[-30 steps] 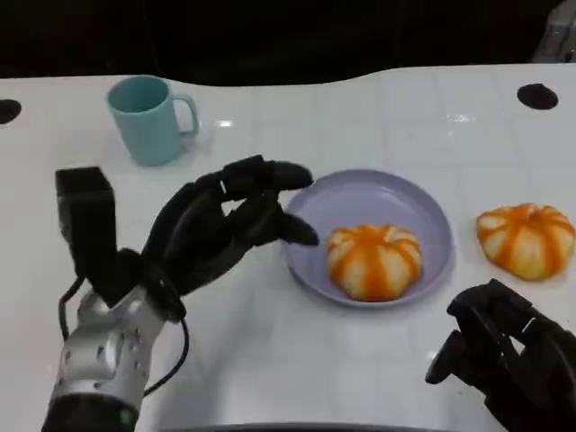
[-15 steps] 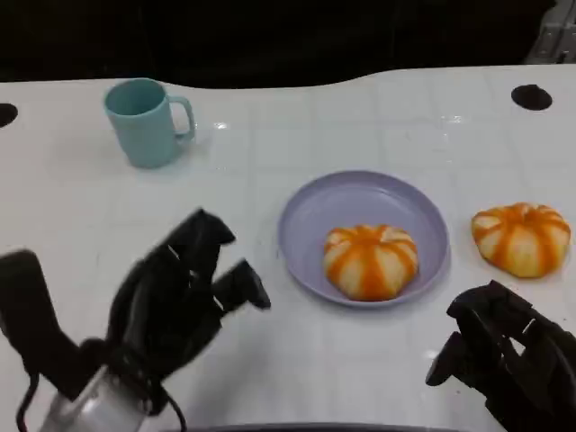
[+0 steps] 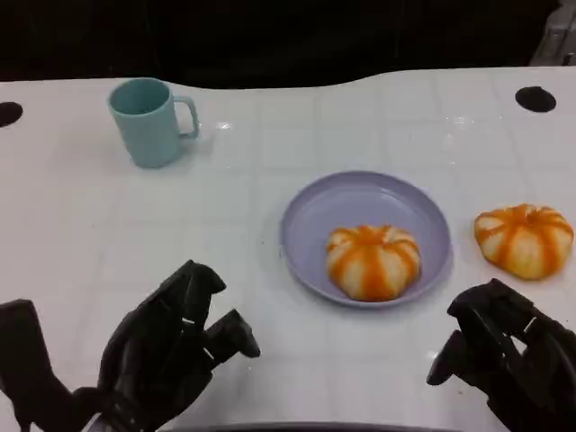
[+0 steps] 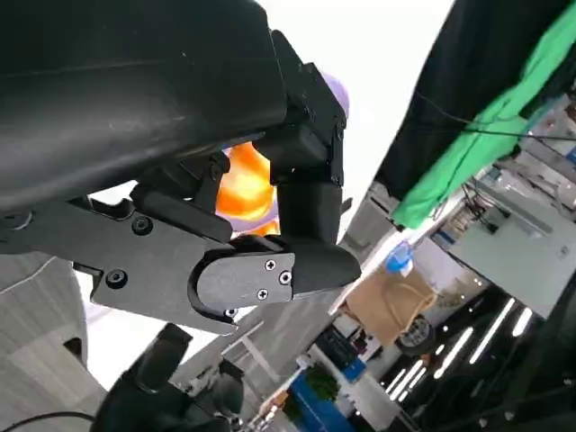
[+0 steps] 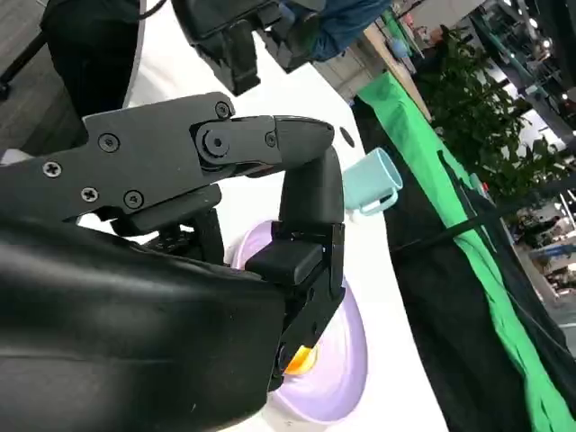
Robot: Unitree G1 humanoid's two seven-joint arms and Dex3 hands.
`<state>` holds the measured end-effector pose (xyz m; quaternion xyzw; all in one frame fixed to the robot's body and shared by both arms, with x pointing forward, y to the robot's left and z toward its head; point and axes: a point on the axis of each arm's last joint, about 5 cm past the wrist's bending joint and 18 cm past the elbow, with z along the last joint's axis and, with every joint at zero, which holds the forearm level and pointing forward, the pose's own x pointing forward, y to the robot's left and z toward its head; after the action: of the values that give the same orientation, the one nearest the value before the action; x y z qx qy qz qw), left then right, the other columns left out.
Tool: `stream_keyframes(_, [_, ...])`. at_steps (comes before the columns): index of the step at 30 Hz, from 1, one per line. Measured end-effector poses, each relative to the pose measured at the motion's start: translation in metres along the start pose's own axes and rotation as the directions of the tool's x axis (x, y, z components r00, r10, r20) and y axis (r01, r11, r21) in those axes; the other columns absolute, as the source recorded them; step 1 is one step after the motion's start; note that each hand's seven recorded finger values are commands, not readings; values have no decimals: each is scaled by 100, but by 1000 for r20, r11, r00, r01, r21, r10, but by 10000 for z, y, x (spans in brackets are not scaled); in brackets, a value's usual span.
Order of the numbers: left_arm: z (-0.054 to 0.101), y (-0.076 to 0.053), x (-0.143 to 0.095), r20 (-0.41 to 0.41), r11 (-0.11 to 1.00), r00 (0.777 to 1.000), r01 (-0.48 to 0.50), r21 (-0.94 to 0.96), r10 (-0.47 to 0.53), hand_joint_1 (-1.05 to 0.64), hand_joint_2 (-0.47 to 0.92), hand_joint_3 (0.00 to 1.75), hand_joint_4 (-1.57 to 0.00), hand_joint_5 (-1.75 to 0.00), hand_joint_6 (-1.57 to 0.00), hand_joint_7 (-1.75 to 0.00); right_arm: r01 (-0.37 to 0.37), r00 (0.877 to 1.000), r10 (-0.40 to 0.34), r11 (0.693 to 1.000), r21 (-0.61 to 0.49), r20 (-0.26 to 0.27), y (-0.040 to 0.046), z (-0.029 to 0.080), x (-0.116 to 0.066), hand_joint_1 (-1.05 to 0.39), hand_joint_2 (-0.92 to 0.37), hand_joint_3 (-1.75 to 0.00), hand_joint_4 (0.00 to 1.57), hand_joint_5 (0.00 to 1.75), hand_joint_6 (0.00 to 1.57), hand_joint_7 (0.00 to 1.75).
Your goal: Grasp the bread from the table and place it into the plate.
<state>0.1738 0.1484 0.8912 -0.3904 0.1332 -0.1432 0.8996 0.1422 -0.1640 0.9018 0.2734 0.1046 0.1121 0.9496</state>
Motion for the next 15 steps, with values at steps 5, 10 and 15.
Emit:
stream_keyframes(5, [-3, -6, 3, -3, 1000, 1000, -5, 1, 5, -55, 92, 46, -83, -175, -59, -175, -1, 1000, 1, 1000, -2, 2, 2, 4, -2, -50, -92, -29, 53, 174, 50, 144])
stream_keyframes(10, [-5, -9, 4, -4, 1000, 1000, -3, 1, 3, -56, 92, 43, -82, -175, -58, -175, -1, 1000, 1, 1000, -2, 2, 2, 5, -2, -51, -92, -29, 53, 175, 51, 145])
stream_keyframes(15, [-36, 20, -28, -13, 999, 999, -29, 33, 30, -56, 92, 43, -82, -175, -58, -175, -5, 1000, 5, 1000, -2, 2, 2, 5, -2, -51, -92, -27, 54, 175, 51, 145])
